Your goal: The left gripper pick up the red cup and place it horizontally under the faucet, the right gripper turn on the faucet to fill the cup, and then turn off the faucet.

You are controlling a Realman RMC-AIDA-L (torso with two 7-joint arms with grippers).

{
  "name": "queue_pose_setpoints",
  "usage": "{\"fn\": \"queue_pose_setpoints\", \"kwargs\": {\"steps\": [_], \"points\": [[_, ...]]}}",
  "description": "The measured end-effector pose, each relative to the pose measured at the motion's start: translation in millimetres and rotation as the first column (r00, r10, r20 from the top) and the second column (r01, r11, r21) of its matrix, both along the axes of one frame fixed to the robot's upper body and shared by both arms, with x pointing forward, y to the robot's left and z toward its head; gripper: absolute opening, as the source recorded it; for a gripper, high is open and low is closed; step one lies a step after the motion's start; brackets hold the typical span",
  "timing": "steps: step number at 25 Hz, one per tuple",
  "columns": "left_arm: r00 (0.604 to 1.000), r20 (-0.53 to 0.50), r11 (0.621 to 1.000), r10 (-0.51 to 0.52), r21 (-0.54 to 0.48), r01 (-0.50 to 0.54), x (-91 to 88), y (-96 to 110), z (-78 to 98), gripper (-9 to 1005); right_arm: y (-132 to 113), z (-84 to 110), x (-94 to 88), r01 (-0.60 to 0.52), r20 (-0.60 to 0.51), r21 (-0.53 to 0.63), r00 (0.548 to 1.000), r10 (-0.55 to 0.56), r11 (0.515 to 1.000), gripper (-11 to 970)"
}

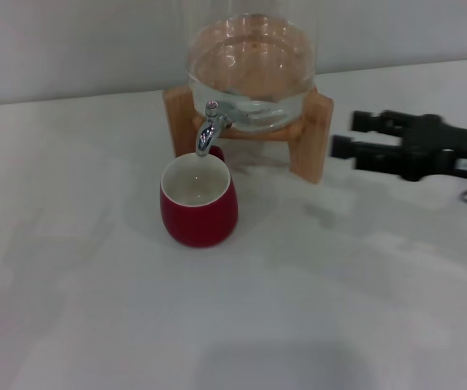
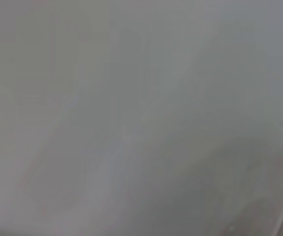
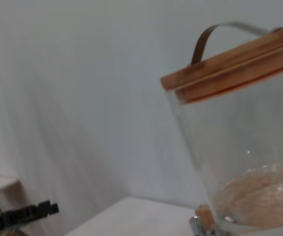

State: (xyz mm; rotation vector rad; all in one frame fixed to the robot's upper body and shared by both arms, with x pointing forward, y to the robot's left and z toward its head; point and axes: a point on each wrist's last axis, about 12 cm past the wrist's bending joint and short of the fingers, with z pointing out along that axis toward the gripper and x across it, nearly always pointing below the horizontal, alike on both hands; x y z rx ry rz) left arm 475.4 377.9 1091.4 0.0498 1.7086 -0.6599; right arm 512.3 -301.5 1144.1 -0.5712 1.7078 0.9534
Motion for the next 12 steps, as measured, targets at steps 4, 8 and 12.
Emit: {"fn": "queue_pose_setpoints", "kwargs": {"steps": [4, 8, 12], "points": [[1.000, 0.016, 1.000, -0.011, 0.018, 0.011, 1.6, -1.0, 3.5, 875, 34.1, 3.8, 10.4, -0.008, 0.002, -0.052, 1.000, 0.008, 0.999, 781], [1.000, 0.019, 0.999, -0.025, 0.046, 0.024, 2.4, -2.1, 6.3, 875, 54.8, 5.3, 15.1, 0.012, 0.013, -0.077, 1.000, -0.012, 0.997, 781], [0.999, 0.022, 0.998, -0.031, 0.055, 0.030, 2.9, -2.8, 7.8, 875, 70.6, 0.1, 18.0, 0.043, 0.011, -0.100, 0.999, -0.042, 0.994, 781]]}}
